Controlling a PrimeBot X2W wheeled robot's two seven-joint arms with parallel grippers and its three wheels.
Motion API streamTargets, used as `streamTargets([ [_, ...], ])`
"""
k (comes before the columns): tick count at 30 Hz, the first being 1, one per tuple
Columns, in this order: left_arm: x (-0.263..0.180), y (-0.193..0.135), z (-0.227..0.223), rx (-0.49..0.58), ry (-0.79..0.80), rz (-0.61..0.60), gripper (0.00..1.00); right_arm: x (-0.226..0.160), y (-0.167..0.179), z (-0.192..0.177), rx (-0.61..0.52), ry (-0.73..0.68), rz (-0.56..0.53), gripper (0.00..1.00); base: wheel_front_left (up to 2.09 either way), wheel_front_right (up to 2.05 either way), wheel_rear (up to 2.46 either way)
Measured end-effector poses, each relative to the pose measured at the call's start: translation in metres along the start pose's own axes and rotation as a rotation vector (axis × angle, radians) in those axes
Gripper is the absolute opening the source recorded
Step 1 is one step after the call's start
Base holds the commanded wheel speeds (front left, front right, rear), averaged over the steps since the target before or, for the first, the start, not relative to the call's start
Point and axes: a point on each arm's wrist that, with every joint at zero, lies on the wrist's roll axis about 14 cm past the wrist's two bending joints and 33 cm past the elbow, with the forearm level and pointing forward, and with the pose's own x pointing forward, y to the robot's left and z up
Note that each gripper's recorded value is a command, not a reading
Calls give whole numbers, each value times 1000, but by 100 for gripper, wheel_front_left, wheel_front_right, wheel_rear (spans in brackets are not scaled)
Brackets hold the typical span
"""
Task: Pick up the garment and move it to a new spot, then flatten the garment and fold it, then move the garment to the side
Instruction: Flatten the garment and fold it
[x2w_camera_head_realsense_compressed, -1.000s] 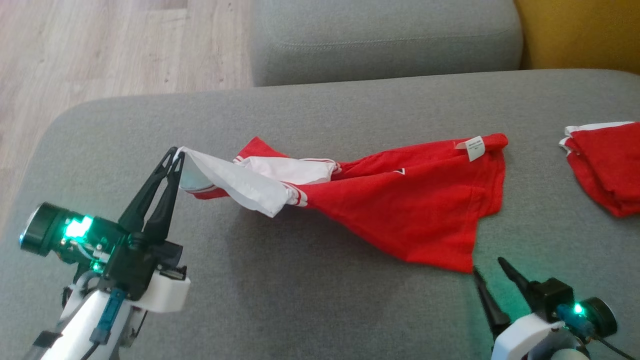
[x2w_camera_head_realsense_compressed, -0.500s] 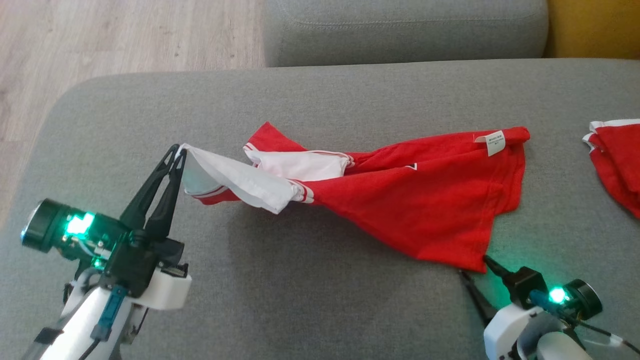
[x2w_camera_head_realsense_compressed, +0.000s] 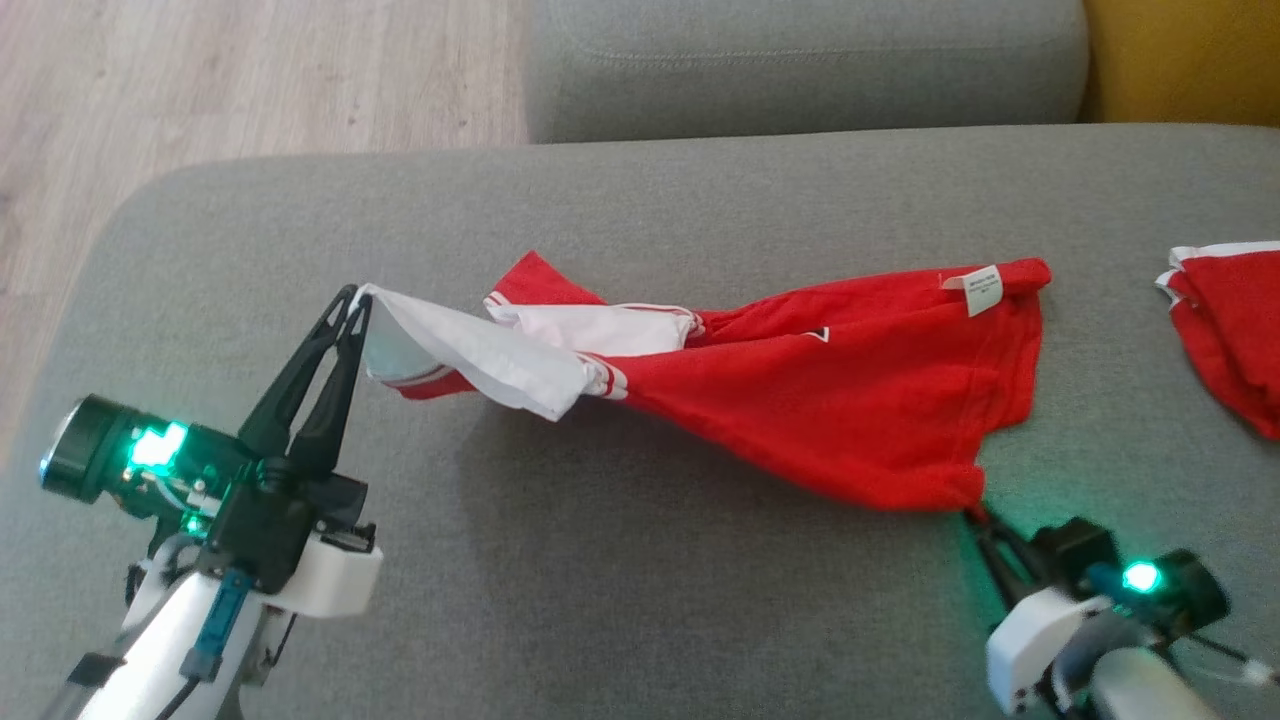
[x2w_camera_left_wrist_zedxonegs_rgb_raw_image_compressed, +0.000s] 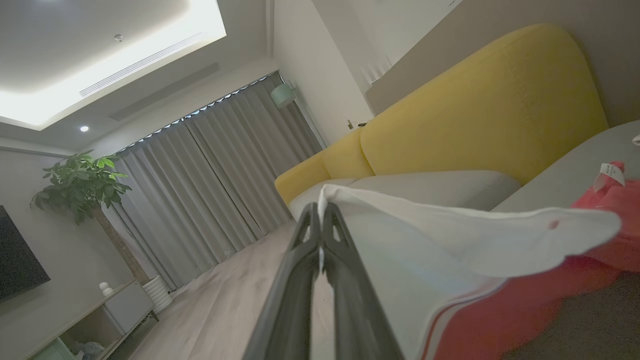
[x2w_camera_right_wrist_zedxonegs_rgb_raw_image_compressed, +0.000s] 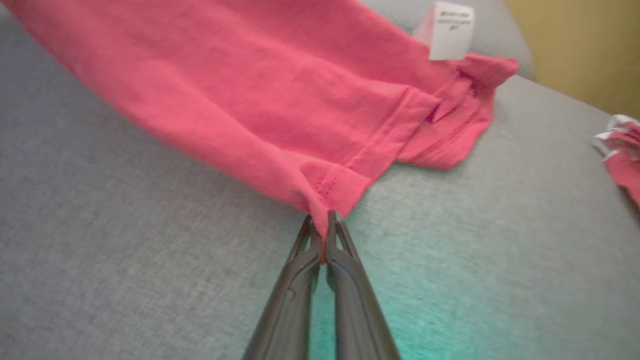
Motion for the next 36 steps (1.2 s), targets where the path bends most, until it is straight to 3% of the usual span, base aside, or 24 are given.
streamTargets([
  [9,9,-3,39,-15,-118,-29,0,-28,-76,72,-67,-246,-198,0,0,0,0],
  [13,21,2,81,23,-251,-65,0,-64,-115,141,-167,-415,-306,0,0,0,0],
  [21,50,46,215,179,-624,-66,0,-147,-169,277,-453,-632,-478,0,0,0,0],
  [24,66,64,237,197,-645,-64,0,-160,-176,320,-495,-694,-492,0,0,0,0],
  [28,98,77,226,179,-575,-71,0,-131,-180,333,-479,-644,-422,0,0,0,0],
  [36,173,87,153,159,-369,-80,0,-34,-200,335,-449,-503,-329,0,0,0,0],
])
